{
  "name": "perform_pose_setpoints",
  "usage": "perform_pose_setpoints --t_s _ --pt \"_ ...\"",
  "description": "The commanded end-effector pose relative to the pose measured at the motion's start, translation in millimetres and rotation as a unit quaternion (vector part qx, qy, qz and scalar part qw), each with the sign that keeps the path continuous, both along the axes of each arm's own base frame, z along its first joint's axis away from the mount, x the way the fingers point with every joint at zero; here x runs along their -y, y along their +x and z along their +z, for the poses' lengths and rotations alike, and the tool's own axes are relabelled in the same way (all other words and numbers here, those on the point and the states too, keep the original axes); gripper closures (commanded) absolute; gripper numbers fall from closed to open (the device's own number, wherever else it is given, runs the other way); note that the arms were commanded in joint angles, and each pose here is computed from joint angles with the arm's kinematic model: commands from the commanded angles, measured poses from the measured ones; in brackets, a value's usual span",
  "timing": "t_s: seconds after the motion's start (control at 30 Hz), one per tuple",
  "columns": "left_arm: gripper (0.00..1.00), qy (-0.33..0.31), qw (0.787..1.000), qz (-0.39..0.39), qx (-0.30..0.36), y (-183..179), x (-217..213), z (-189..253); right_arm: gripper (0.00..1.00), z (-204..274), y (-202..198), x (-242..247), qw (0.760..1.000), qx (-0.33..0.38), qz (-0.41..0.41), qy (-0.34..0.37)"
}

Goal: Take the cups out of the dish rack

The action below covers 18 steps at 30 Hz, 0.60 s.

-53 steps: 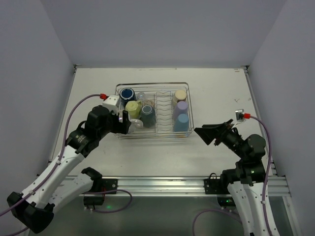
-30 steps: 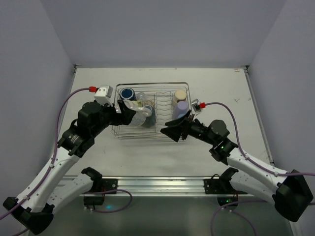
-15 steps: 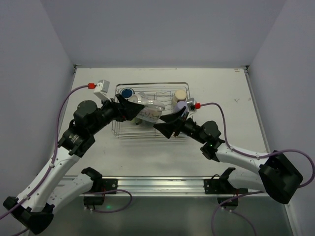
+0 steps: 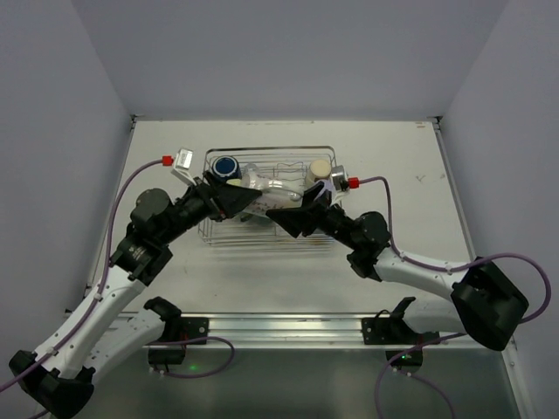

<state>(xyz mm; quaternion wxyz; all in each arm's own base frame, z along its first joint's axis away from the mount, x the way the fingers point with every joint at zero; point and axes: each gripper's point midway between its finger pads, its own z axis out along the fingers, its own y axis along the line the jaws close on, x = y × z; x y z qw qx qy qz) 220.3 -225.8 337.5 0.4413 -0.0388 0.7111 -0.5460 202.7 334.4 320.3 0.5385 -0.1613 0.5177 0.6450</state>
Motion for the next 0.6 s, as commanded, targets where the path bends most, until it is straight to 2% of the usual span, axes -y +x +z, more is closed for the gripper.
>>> perform_pose_setpoints --t_s 0.0,0.03,0.1,0.13,0.17,0.23,0.3,0.37,0.4,0.57 --pt "1.00 -0.099 0.991 -0.057 0.073 -30 4 65 0.52 70 -25 12 0.991 0.069 0.029 0.116" --pt "0.91 -0.098 0.991 -0.055 0.071 -30 4 62 0.68 71 -27 13 0.989 0.065 0.035 0.124" --pt "0.72 -0.089 0.991 -0.051 0.081 -33 0 60 0.84 78 -35 17 0.986 0.061 0.054 0.145" --pt "0.48 -0.083 0.992 -0.045 0.089 -33 -2 62 0.91 79 -36 18 0.986 0.058 0.058 0.147" --pt "0.36 -0.074 0.992 -0.040 0.095 -33 -3 62 1.00 79 -40 22 0.985 0.055 0.059 0.151" --pt "0.15 -0.031 0.993 -0.018 0.110 -29 -10 58 1.00 77 -40 29 0.986 0.042 0.048 0.153" --pt "0.06 0.015 0.994 0.000 0.109 -26 -17 44 1.00 72 -42 37 0.989 0.032 0.030 0.139" --pt "0.00 0.026 0.992 0.015 0.119 -24 -22 42 1.00 80 -46 49 0.990 0.034 0.014 0.139" --pt "0.00 0.036 0.990 0.018 0.134 -25 -25 42 1.00 73 -43 47 0.992 0.022 0.006 0.121" --pt "0.00 0.045 0.983 0.024 0.174 -27 -29 49 1.00 88 -52 61 0.992 0.025 0.000 0.122"
